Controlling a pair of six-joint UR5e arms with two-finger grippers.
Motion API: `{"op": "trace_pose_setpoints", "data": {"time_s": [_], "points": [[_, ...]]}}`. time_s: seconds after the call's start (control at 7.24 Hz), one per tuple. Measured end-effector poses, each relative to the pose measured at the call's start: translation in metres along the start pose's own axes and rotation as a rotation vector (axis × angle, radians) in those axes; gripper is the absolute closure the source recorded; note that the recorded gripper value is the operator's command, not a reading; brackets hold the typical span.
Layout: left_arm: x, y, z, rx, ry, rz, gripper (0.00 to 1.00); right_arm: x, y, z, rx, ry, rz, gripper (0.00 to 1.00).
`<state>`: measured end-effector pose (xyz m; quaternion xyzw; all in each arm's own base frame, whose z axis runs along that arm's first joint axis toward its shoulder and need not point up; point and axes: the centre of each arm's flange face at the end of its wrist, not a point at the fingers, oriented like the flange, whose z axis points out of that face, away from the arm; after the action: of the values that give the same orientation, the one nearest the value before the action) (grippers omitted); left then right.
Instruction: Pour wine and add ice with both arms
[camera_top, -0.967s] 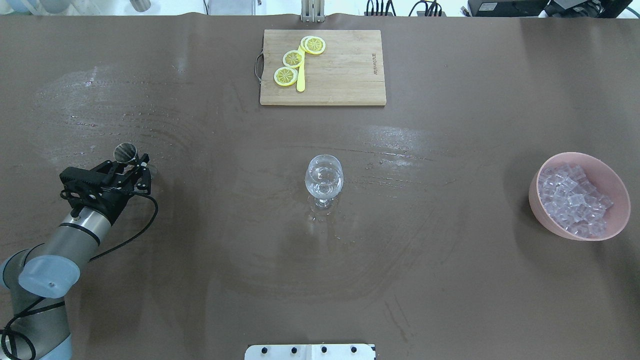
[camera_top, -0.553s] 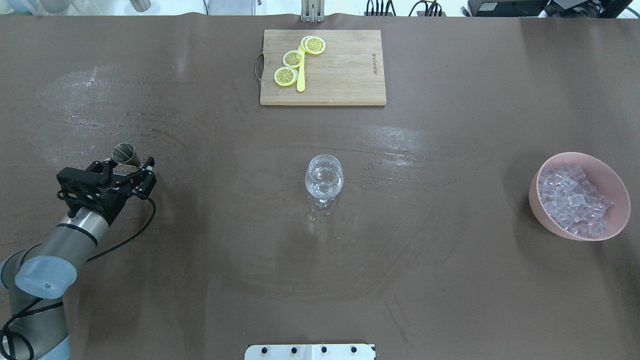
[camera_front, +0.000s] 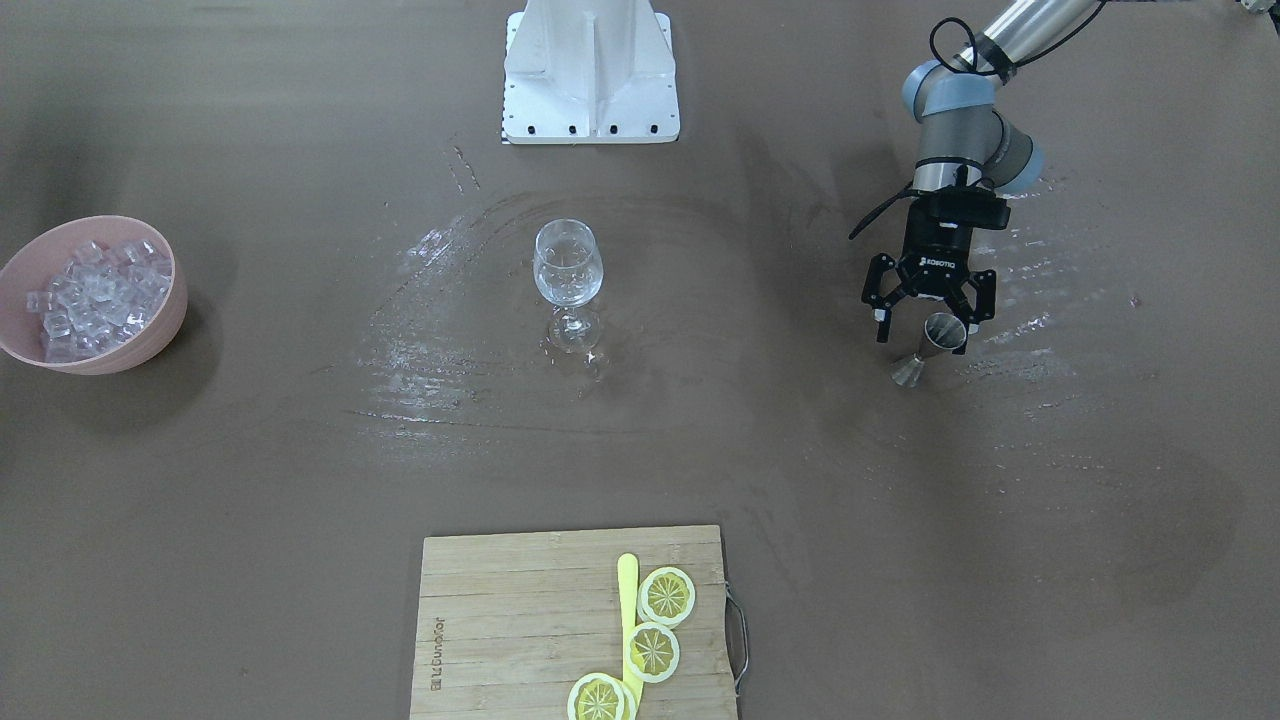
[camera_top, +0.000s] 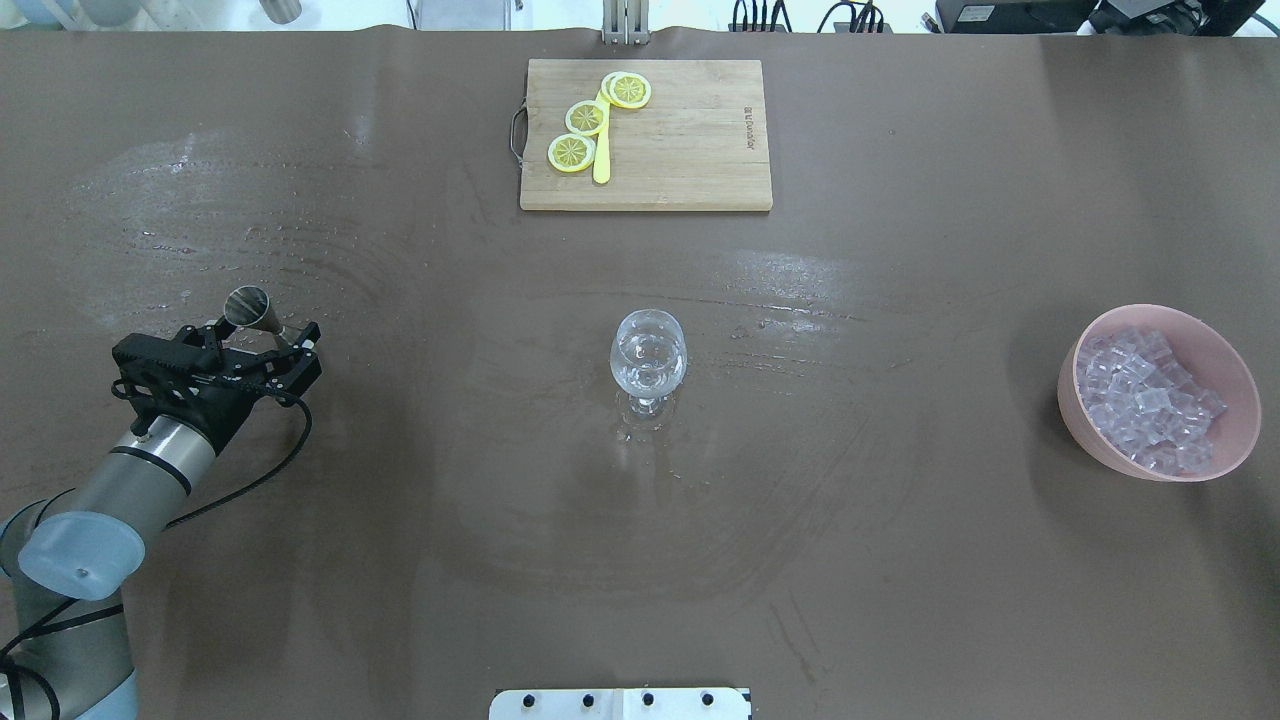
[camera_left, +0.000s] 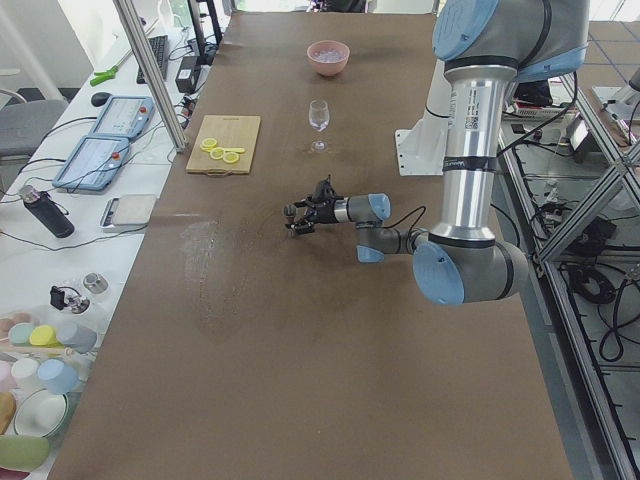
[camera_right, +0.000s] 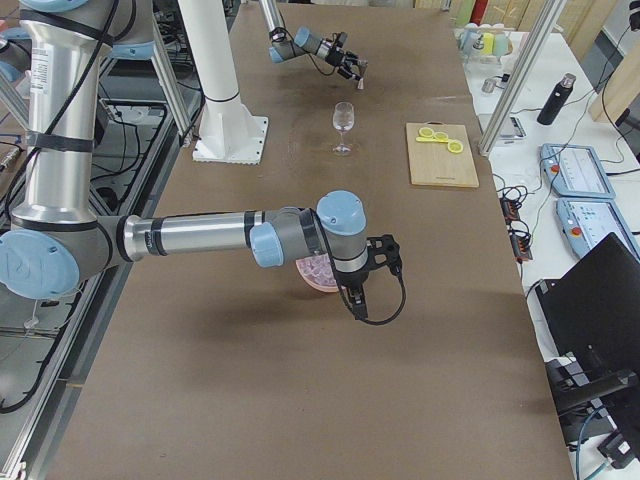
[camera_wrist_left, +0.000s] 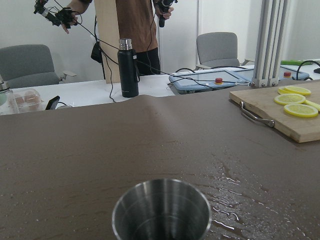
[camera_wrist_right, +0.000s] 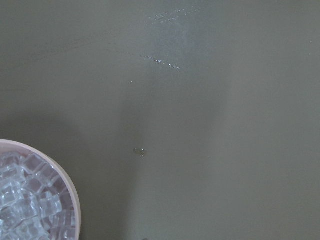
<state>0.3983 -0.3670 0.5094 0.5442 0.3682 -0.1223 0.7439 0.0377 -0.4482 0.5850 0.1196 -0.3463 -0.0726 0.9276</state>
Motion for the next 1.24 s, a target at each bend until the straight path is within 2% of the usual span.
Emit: {"op": "trace_pose_setpoints", "data": {"time_s": [0.69,0.97,1.24], "points": [[-0.004,-0.043,-0.043,-0.031,0.088,-0.034,0.02,0.001,0.001,0.001,-0.002,0.0,0.002,0.01],[0.006,-0.069,-0.051,-0.005,0.118,0.005,0.02,0.001,0.001,0.001,-0.002,0.0,0.003,0.01],[0.001,-0.082,-0.05,-0.039,0.157,0.026,0.03,0.001,0.001,0.001,-0.002,0.0,0.003,0.01]]}}
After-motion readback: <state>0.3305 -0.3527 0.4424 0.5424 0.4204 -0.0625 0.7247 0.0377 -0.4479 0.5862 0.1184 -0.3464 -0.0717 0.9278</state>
